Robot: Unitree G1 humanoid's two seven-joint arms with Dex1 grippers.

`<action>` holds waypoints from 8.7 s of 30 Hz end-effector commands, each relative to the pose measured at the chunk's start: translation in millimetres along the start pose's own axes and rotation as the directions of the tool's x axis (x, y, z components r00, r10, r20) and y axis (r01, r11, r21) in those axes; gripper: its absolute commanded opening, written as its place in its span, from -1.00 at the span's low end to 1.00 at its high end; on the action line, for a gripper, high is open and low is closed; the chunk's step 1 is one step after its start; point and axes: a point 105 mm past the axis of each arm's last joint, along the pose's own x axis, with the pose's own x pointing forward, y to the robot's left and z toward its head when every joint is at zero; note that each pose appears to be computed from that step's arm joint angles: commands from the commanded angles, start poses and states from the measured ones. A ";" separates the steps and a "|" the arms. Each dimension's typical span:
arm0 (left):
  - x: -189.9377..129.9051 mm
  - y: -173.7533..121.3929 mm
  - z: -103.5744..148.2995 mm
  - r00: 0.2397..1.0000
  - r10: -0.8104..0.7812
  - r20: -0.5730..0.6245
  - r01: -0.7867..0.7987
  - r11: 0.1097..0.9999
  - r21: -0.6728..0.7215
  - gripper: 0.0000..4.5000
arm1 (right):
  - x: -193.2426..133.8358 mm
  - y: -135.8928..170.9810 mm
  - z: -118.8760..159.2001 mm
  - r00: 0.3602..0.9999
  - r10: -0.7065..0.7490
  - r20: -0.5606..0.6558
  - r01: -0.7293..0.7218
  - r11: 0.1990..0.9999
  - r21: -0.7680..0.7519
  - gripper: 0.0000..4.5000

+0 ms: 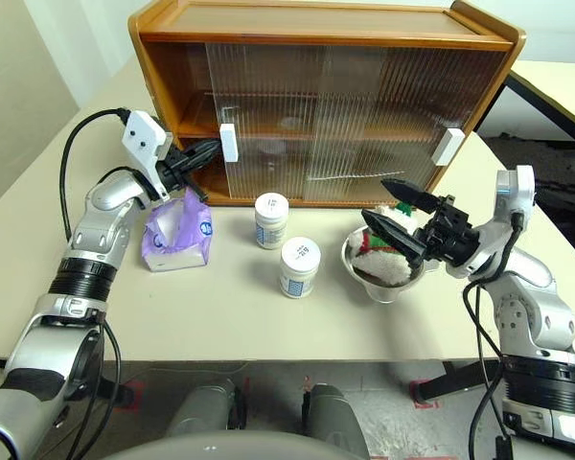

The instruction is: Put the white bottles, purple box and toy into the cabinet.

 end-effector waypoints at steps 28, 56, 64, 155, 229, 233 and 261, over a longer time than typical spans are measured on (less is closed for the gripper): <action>53.2 -67.6 21.0 0.959 -0.272 0.076 0.269 0.962 0.040 -0.98 | -2.3 8.4 10.4 1.000 -0.006 0.010 0.007 1.000 -0.028 1.00; -182.8 17.6 -46.5 0.882 -0.048 -0.469 -0.283 0.741 -0.609 0.83 | 36.0 11.7 -0.8 0.985 0.169 -0.018 -0.170 0.985 -0.012 1.00; -172.0 -5.9 -75.0 0.850 -0.103 -0.516 -0.366 0.588 -0.721 0.99 | 34.0 13.7 -5.2 0.986 0.161 -0.027 -0.162 0.987 -0.005 1.00; 28.3 11.4 47.0 0.950 0.312 -0.018 -0.129 0.340 -0.932 0.98 | 65.7 38.8 0.6 0.978 0.120 0.168 -0.121 0.993 -0.003 1.00; -57.0 -57.8 -31.3 0.961 -0.220 -0.170 0.139 0.909 -0.392 1.00 | 63.2 29.8 -3.7 0.989 0.092 0.114 -0.093 0.996 -0.001 1.00; -55.0 -75.8 -49.6 0.942 -0.272 -0.196 0.186 0.910 -0.369 1.00 | 62.7 28.0 -4.6 0.991 0.078 0.109 -0.077 0.997 -0.008 1.00; -6.7 -121.9 -98.3 0.916 -0.290 -0.276 0.176 0.911 -0.373 1.00 | 58.1 26.8 -1.6 0.993 0.081 0.085 -0.080 0.997 -0.010 1.00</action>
